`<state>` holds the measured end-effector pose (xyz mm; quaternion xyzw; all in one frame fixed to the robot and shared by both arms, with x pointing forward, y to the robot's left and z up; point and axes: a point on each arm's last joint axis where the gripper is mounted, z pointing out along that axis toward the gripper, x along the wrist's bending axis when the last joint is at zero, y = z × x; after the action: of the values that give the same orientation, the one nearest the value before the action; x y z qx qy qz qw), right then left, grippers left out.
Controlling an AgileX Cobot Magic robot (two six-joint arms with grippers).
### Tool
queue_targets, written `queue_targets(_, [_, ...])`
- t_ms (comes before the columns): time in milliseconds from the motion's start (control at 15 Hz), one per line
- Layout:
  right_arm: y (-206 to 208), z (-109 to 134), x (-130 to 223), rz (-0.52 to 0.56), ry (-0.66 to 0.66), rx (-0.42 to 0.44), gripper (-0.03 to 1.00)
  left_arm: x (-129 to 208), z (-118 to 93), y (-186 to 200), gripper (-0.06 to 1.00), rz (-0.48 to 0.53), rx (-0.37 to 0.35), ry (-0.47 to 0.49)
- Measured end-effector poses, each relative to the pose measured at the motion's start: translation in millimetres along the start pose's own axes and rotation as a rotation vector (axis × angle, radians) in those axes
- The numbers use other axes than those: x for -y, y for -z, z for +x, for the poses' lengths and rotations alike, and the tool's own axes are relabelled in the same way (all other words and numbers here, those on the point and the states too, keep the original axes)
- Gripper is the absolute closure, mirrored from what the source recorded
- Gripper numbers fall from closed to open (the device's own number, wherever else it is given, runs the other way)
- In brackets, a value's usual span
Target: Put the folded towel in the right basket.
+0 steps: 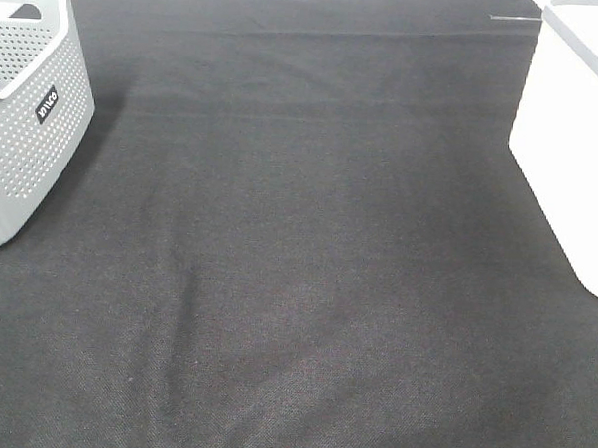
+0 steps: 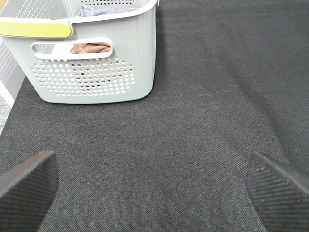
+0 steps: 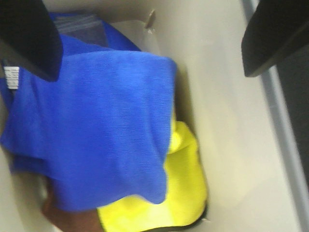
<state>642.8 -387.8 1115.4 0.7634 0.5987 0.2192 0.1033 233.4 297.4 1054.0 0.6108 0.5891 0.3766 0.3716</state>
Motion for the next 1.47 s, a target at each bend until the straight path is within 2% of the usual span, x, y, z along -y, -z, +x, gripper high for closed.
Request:
queue_targets(267, [24,83,17,-0.044,0.214,0.034,0.0,0,0,0,-0.05,0.0,0.0,0.0])
queue_targets(400, [45,93,31,-0.071,0.213,0.026,0.0,0,0,0,-0.05,0.0,0.0,0.0])
queue_targets(533, [81,88,65,-0.098,0.205,0.025,0.0,0,0,0,-0.05,0.0,0.0,0.0])
queue_targets(667, [118,71,145,-0.09,0.204,0.026,0.0,0,0,0,-0.05,0.0,0.0,0.0])
queue_targets(733, [118,71,145,-0.09,0.204,0.026,0.0,0,0,0,-0.05,0.0,0.0,0.0])
queue_targets(867, [142,54,219,-0.13,0.217,0.021,0.0,0,0,0,-0.05,0.0,0.0,0.0])
queue_targets(1000, [159,35,296,-0.25,0.228,0.003,0.0,0,0,0,-0.05,0.0,0.0,0.0])
queue_targets(1133, [162,19,349,-0.392,0.267,0.01,0.0,0,0,0,-0.05,0.0,0.0,0.0])
queue_targets(1267, [154,9,375,-0.477,0.309,0.036,0.0,0,0,0,-0.05,0.0,0.0,0.0])
queue_targets(1467, [131,0,394,-0.492,0.322,0.055,0.0,0,0,0,-0.05,0.0,0.0,0.0])
